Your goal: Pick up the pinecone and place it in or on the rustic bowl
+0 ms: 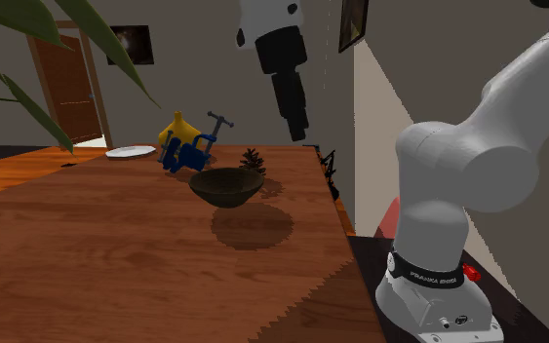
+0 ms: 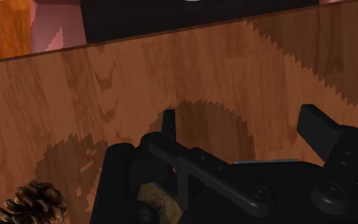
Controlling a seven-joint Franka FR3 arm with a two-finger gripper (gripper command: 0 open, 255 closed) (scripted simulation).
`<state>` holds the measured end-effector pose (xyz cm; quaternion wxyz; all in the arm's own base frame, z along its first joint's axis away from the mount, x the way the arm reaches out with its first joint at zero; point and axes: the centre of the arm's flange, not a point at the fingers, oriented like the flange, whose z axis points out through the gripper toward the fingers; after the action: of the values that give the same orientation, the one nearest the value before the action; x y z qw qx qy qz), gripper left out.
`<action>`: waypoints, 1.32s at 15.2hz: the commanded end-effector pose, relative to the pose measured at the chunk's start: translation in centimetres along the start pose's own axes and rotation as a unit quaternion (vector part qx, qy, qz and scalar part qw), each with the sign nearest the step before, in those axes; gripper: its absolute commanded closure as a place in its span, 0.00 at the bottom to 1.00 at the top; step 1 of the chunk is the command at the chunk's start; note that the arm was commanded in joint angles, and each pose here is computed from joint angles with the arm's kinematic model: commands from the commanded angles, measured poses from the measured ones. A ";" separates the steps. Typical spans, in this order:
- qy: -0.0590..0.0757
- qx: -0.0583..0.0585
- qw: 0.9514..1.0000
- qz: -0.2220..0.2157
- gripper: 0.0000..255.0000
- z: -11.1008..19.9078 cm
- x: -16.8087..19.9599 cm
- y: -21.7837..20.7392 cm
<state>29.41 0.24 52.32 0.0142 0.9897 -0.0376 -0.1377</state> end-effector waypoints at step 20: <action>0.085 0.063 0.994 0.040 0.00 3.3 11.7 22.1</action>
<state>37.82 -21.49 46.92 -0.0377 0.9944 -0.0820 -0.0553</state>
